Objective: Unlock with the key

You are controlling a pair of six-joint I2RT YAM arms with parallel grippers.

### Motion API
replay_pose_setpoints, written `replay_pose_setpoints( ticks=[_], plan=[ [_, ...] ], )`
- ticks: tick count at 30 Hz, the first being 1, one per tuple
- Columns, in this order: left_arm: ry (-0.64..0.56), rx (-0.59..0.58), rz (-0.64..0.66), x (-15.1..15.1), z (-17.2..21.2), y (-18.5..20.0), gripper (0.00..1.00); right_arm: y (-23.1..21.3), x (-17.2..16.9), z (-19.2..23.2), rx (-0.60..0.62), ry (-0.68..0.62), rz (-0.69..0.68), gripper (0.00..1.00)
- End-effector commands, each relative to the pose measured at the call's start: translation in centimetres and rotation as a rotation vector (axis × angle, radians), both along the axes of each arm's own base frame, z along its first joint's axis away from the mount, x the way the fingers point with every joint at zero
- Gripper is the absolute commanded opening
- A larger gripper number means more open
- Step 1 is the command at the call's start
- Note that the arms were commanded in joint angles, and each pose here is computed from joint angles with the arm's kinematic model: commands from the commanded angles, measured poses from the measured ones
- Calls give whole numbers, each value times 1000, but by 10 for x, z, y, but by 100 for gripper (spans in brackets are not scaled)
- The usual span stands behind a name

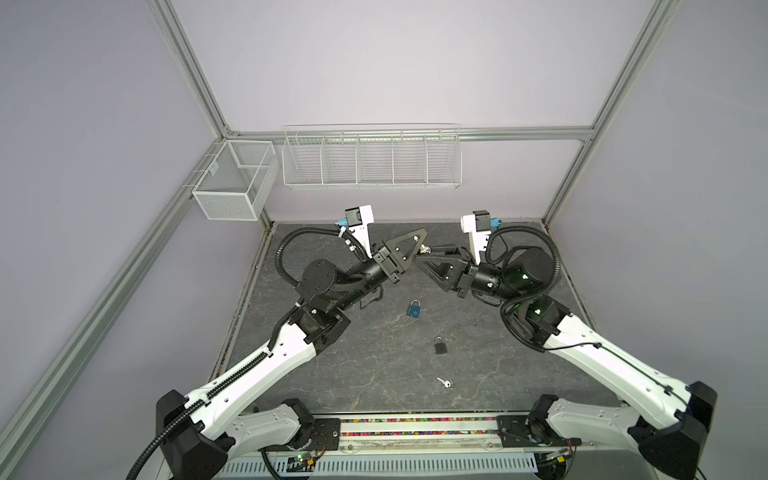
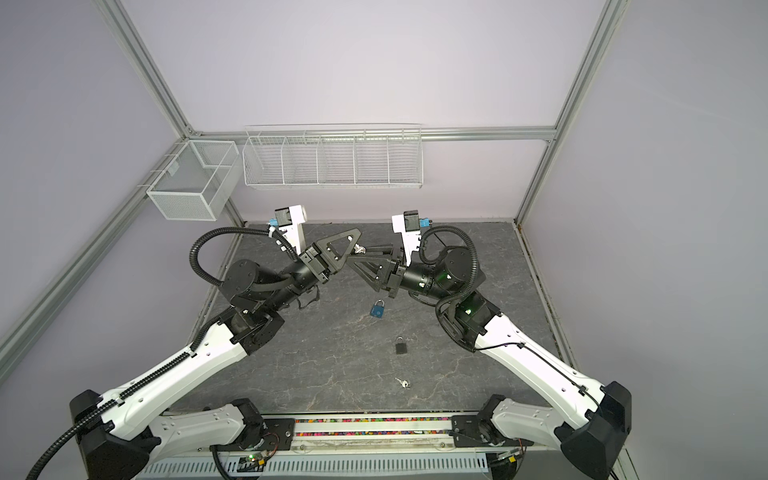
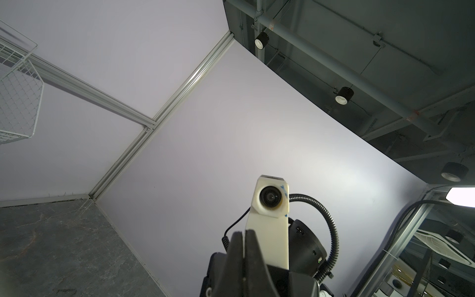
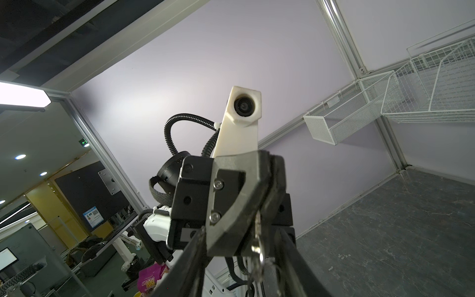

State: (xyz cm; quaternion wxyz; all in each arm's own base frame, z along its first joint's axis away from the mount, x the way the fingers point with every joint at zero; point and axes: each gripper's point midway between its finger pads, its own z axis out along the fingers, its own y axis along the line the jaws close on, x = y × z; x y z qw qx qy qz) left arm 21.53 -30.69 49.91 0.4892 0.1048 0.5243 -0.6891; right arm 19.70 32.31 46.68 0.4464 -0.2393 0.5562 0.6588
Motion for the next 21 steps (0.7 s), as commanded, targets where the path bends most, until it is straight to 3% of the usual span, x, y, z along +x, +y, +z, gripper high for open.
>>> replay_pose_setpoints(
  ticks=[1,21],
  plan=[
    [-42,-31,9,-9,18,8,0,-11,-5,12,35,-39,-24,42],
    [-34,-45,-7,-7,18,5,0,-10,4,16,53,-53,-51,29]
  ],
)
